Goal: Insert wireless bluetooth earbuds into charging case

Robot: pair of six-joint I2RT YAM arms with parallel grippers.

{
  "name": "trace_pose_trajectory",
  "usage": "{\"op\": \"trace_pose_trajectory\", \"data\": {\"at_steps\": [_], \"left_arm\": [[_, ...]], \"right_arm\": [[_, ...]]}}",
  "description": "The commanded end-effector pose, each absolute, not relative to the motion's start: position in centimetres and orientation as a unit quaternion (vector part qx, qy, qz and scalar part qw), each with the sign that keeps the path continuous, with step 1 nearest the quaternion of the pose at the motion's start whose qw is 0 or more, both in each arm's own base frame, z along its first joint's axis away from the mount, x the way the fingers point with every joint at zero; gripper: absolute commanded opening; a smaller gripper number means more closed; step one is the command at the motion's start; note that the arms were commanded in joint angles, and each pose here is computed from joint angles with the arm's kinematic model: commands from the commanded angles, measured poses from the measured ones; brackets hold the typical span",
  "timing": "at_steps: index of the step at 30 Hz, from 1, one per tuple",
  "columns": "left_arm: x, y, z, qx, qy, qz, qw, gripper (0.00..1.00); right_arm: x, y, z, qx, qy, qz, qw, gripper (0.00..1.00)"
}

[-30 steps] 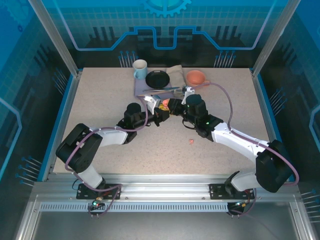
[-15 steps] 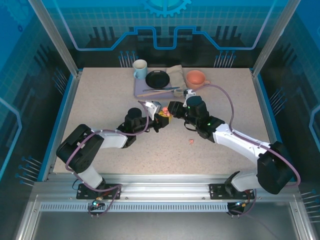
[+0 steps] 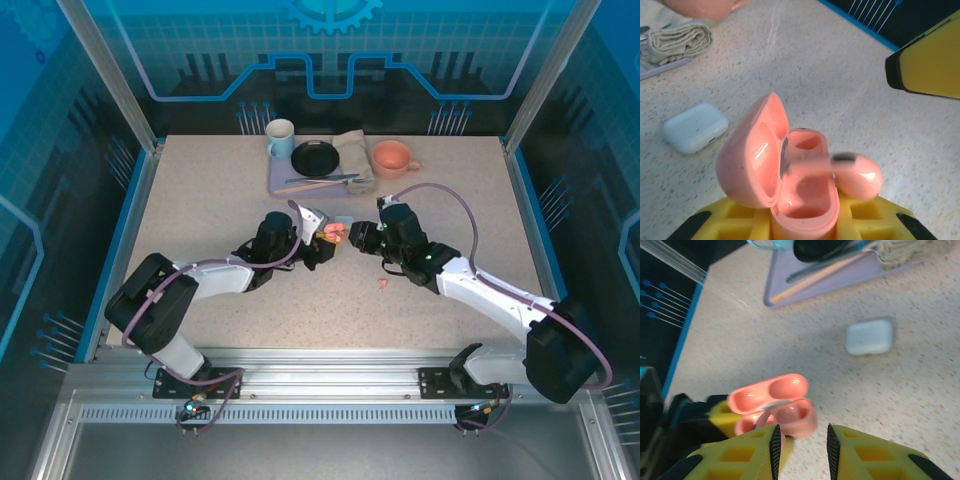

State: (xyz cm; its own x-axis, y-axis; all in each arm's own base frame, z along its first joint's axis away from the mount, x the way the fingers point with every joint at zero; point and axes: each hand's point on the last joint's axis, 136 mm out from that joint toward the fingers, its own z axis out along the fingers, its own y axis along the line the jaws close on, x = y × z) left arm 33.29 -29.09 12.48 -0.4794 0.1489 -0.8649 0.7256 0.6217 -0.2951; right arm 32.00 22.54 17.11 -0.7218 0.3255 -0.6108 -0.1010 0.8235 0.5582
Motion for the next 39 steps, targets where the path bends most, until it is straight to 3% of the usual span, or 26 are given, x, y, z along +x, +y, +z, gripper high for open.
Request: {"op": "trace_pose_trajectory", "data": {"at_steps": [1, 7, 12, 16, 20, 28, 39], "left_arm": [[32.1, -28.5, 11.0, 0.325, 0.816, -0.266, 0.396, 0.00], [30.5, -29.1, 7.8, 0.366, 0.835, -0.219, 0.347, 0.00], [30.8, -28.7, 7.0, 0.351, 0.842, -0.208, 0.354, 0.00], [31.4, -28.3, 8.7, 0.339, 0.833, -0.200, 0.388, 0.00], [32.3, -27.8, 11.6, 0.318, 0.820, -0.196, 0.433, 0.00], [34.0, -26.1, 17.4, 0.257, 0.790, -0.228, 0.508, 0.00], [34.5, -22.5, 18.9, 0.216, 0.784, -0.217, 0.540, 0.00]], "right_arm": [[31.4, 21.2, 16.1, 0.082, 0.889, 0.277, 0.355, 0.33], [31.1, 20.1, 14.3, 0.096, 0.900, 0.254, 0.342, 0.33], [30.7, 19.3, 12.8, 0.099, 0.912, 0.232, 0.324, 0.33], [29.9, 18.4, 11.3, 0.104, 0.928, 0.203, 0.296, 0.34], [28.4, 18.2, 10.0, 0.101, 0.943, 0.194, 0.251, 0.44], [24.0, 20.4, 6.8, 0.045, 0.975, 0.170, 0.136, 0.48], [21.0, 24.6, 5.1, 0.036, 0.982, 0.157, 0.097, 0.51]]}}
